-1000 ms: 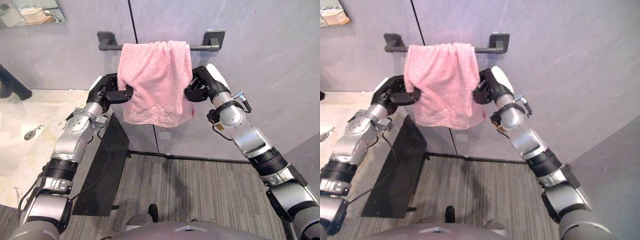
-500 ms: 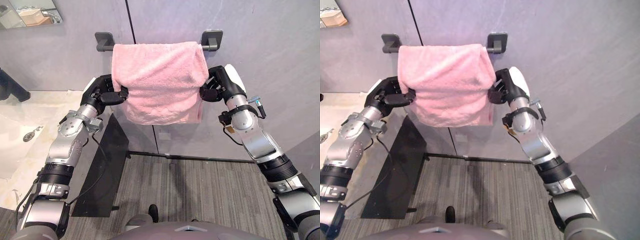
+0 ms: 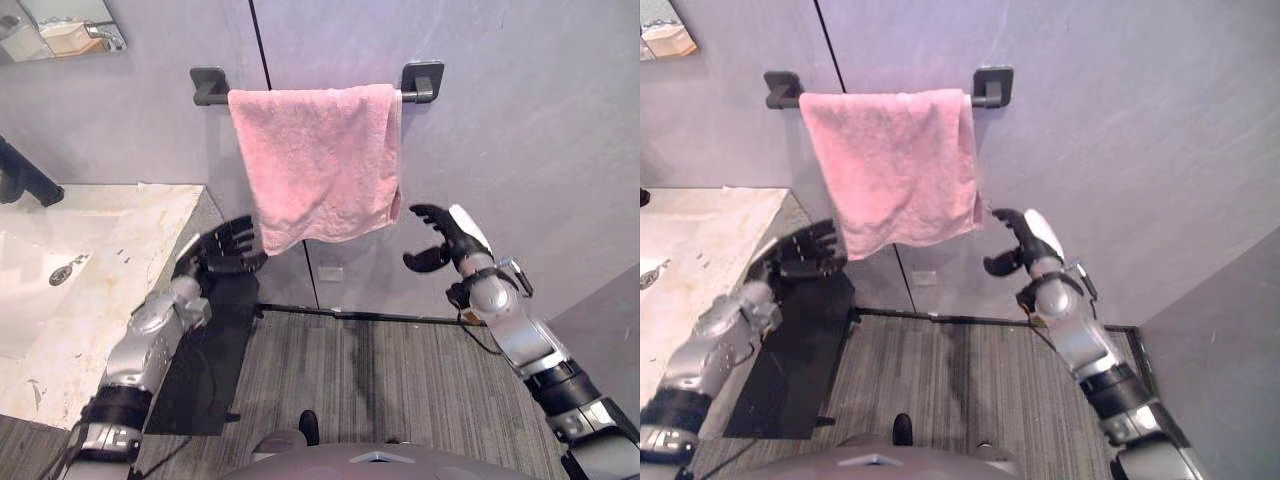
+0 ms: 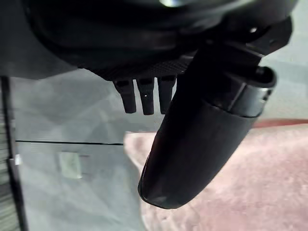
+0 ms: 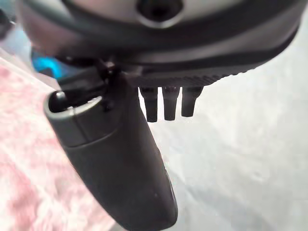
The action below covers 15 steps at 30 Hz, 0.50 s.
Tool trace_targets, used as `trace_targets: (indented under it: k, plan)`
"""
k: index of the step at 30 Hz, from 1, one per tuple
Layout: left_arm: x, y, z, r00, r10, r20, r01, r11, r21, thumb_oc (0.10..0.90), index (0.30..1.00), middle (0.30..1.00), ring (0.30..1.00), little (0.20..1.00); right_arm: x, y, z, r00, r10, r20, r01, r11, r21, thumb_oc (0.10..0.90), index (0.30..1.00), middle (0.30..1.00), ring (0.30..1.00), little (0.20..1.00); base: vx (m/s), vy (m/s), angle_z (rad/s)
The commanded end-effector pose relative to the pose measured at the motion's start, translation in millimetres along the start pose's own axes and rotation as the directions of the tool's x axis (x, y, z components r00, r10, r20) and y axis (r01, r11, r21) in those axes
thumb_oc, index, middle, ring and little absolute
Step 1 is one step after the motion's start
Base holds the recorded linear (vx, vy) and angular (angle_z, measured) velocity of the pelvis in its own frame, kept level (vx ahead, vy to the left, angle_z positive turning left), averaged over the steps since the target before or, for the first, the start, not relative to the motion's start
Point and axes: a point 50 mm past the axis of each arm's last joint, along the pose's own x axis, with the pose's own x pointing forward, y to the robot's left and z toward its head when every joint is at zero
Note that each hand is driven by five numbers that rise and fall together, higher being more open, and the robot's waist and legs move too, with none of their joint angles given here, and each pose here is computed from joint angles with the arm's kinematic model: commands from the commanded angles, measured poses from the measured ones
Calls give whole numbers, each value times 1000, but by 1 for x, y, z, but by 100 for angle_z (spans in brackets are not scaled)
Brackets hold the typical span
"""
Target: Organize the bathroom.
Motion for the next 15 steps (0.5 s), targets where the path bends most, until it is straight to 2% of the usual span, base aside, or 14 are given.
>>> trace_targets:
  k: [1, 7, 10, 12, 13, 15]
  plan:
    - [1, 18, 43, 977, 42, 209, -48, 999, 23, 800, 900, 900, 900, 900, 2, -33, 30, 970, -154, 187, 161, 987, -24, 800, 900, 900, 900, 900, -52, -38, 0]
    - [-12, 23, 3, 996, 45, 73, -44, 999, -21, 800, 900, 900, 900, 900, -7, -13, 3, 988, -112, 102, 114, 993, -11, 800, 900, 900, 900, 900, -62, -41, 0]
    - [-27, 24, -39, 996, 55, -72, -61, 995, -84, 800, 900, 900, 900, 900, -14, 7, -21, 999, -36, 6, 37, 999, -25, 800, 900, 900, 900, 900, -92, -53, -1]
    - [-43, 27, -67, 982, 121, -145, -146, 973, -177, 800, 900, 900, 900, 900, -22, 23, -46, 995, 36, -89, -40, 998, -39, 800, 900, 900, 900, 900, -118, -69, -1]
    - [-55, 28, -92, 955, 174, -241, -226, 952, -205, 800, 900, 900, 900, 900, -30, 35, -65, 981, 96, -171, -105, 994, -45, 800, 900, 900, 900, 900, -109, -69, 1]
    - [-71, 30, -120, 914, 203, -351, -303, 917, -259, 800, 900, 900, 900, 900, -39, 51, -85, 954, 142, -264, -160, 986, -48, 800, 900, 900, 900, 900, -105, -79, 4]
